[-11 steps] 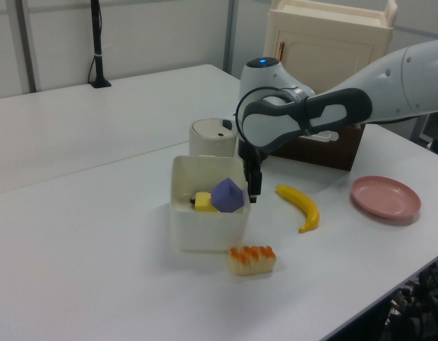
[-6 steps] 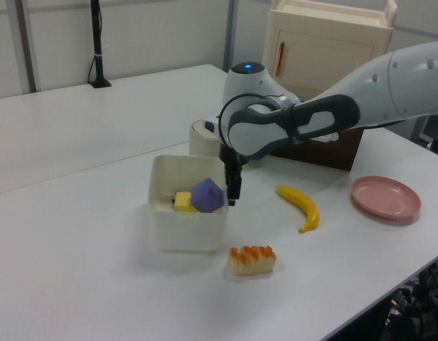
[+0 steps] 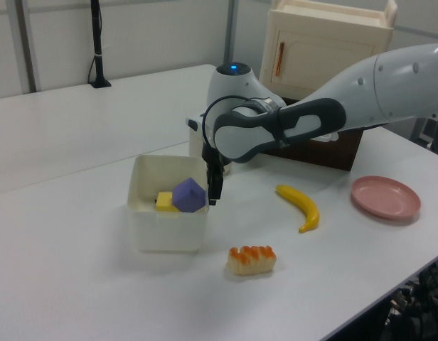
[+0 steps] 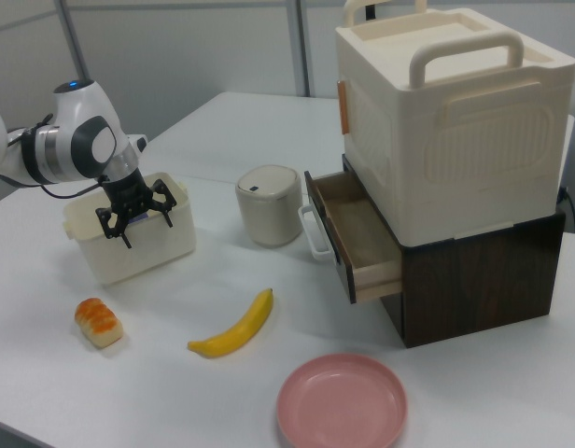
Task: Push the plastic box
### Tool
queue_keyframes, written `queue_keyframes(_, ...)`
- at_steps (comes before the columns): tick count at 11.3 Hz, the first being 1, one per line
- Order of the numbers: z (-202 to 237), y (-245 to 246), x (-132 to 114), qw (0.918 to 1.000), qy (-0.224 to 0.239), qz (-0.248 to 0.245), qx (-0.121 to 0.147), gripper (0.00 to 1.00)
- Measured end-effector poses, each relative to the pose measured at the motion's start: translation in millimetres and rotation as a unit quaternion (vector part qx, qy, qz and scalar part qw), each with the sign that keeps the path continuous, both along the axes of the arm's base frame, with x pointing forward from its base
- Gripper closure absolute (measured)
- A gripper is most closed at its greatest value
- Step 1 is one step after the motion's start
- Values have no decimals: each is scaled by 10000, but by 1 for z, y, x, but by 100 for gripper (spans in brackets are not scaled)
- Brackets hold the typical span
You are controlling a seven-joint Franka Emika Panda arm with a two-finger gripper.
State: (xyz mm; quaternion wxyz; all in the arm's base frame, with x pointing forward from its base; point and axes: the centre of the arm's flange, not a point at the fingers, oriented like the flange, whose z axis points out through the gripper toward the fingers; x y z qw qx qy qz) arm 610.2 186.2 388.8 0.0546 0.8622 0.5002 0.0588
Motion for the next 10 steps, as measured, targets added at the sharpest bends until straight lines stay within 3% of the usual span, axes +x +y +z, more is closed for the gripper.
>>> queue_keyframes(6, 15, 9, 4, 9999, -154, -37, 63, 0)
queue_keyframes(10, 95, -48, -22, 9984, 45, -548, -156, 0)
